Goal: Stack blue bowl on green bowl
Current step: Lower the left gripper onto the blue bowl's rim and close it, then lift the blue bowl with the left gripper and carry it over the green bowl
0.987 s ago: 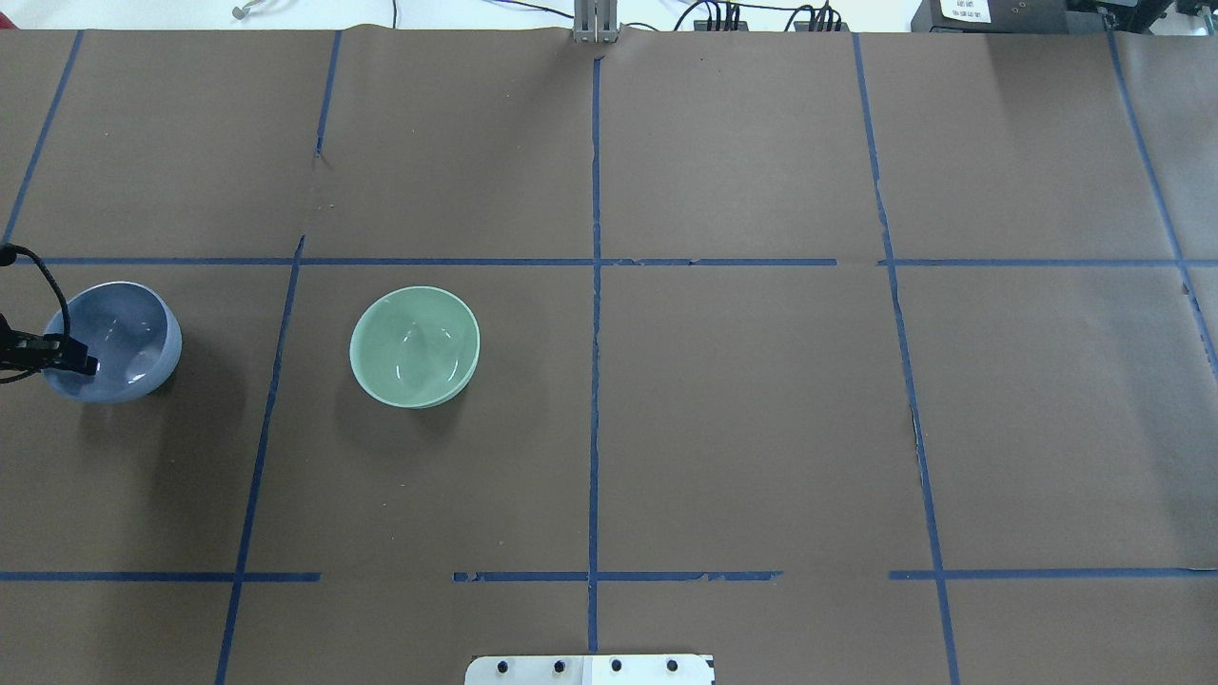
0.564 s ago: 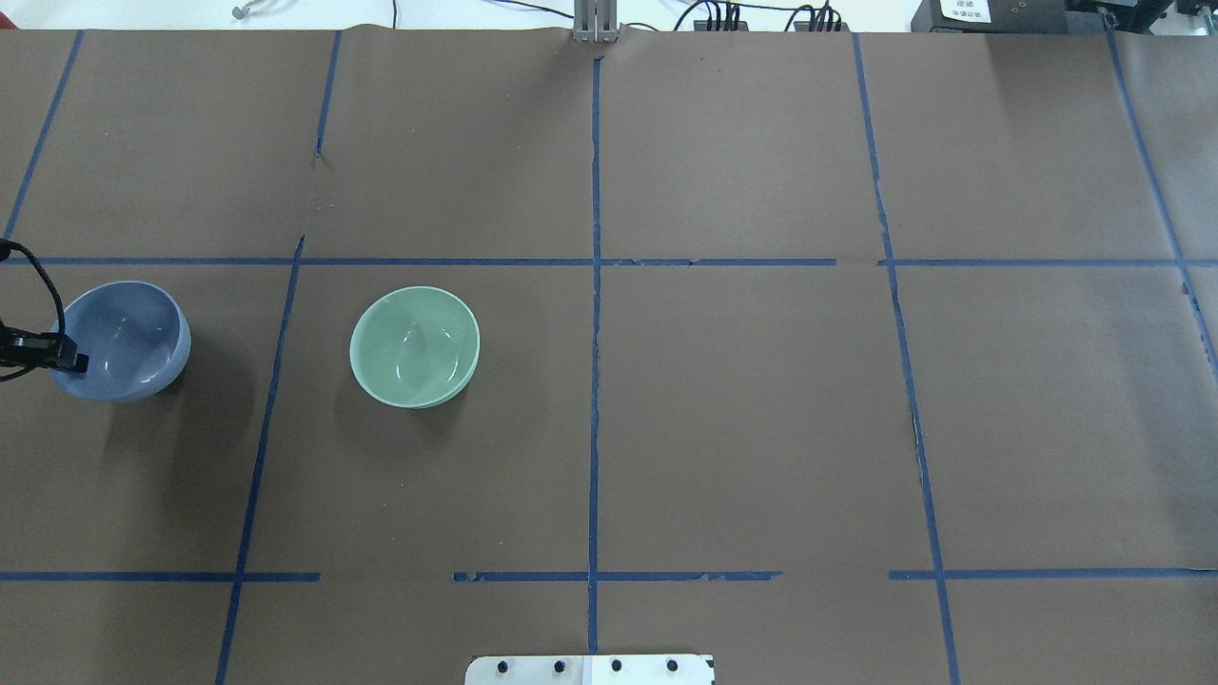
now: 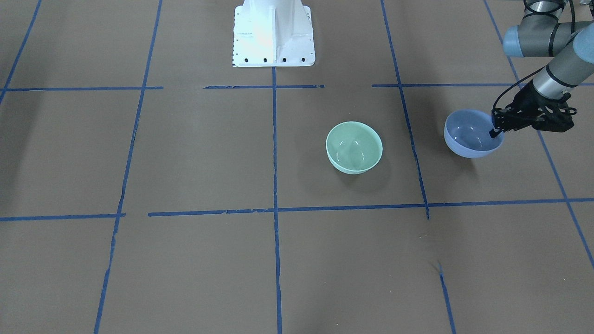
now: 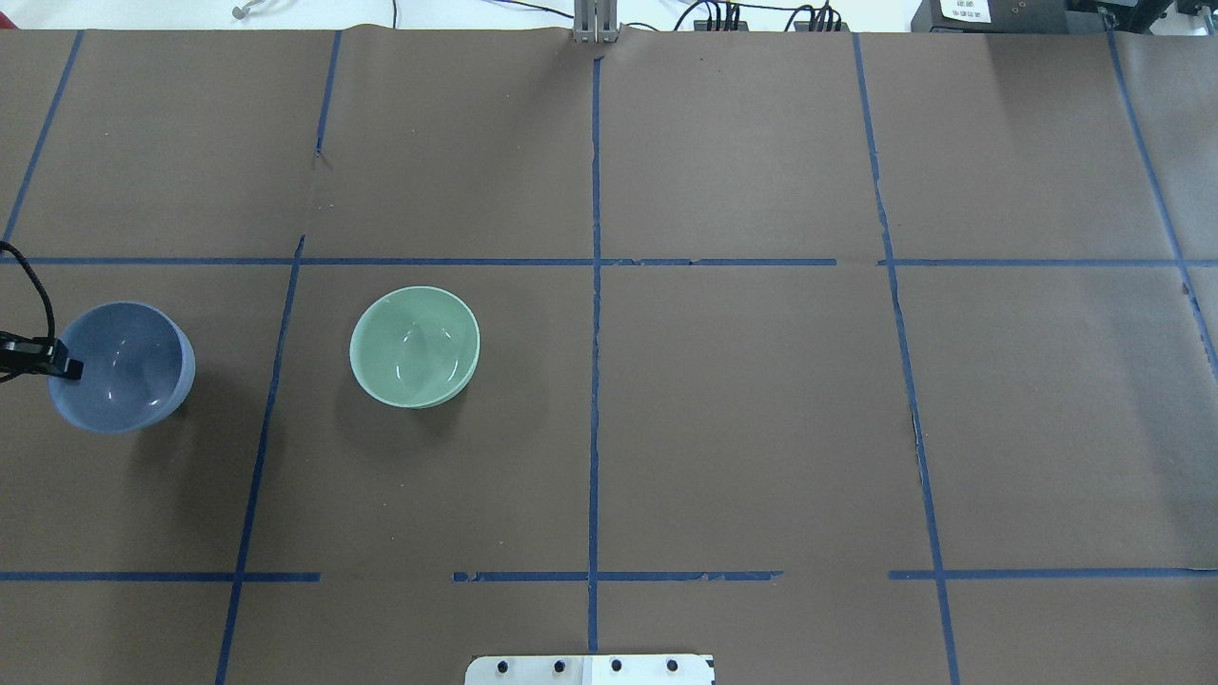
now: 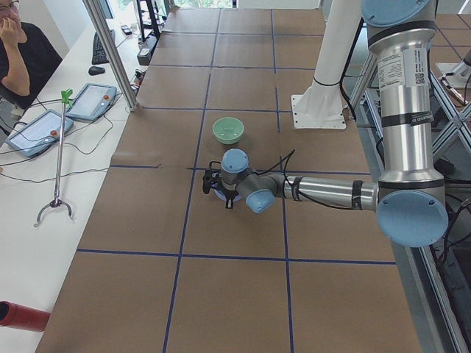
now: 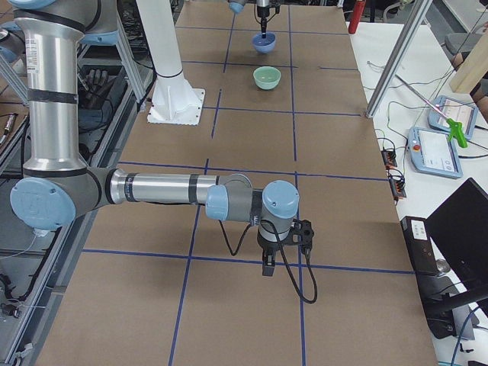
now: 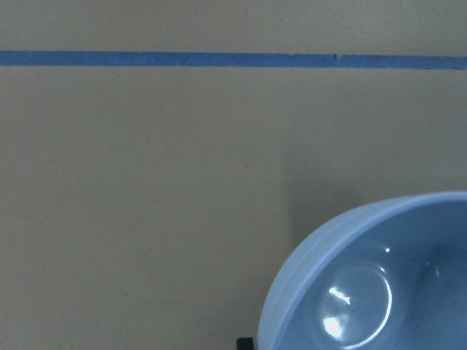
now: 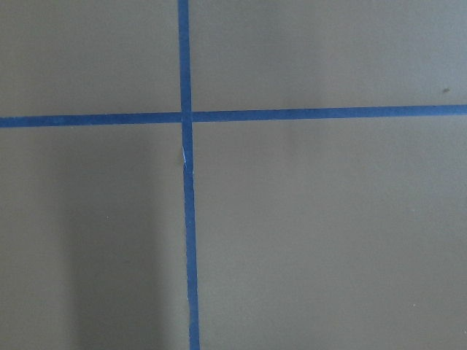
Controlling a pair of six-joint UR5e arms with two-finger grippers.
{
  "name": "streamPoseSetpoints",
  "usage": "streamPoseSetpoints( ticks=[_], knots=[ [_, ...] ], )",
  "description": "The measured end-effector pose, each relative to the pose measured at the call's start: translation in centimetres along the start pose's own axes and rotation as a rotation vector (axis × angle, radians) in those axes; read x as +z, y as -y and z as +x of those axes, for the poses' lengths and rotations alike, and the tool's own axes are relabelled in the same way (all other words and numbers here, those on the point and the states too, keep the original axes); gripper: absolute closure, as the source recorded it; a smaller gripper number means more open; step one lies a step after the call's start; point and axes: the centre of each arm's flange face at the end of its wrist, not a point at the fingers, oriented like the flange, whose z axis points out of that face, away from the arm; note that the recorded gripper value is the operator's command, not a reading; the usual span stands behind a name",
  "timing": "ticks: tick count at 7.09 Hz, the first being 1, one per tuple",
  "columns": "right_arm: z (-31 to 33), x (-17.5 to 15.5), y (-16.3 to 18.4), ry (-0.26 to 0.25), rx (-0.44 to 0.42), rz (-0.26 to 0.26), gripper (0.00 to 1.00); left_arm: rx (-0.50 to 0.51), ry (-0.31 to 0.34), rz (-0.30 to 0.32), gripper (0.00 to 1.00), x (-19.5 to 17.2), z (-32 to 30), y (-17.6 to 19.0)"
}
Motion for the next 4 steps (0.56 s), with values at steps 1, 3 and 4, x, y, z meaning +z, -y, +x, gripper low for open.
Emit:
streamPoseSetpoints(
  ticks=[1, 3, 4],
  knots=[
    [0.0, 0.0, 0.0, 0.000, 0.000, 0.000, 0.00, -0.012, -0.039, -0.012, 1.00, -2.2, 0.7, -0.1],
    [0.0, 0.0, 0.0, 0.000, 0.000, 0.000, 0.00, -0.055, -0.068, -0.022, 1.00, -7.9, 4.6, 0.3],
    [0.0, 0.0, 0.0, 0.000, 0.000, 0.000, 0.00, -0.069, -0.066, -0.027, 1.00, -10.7, 7.4, 0.1]
  ],
)
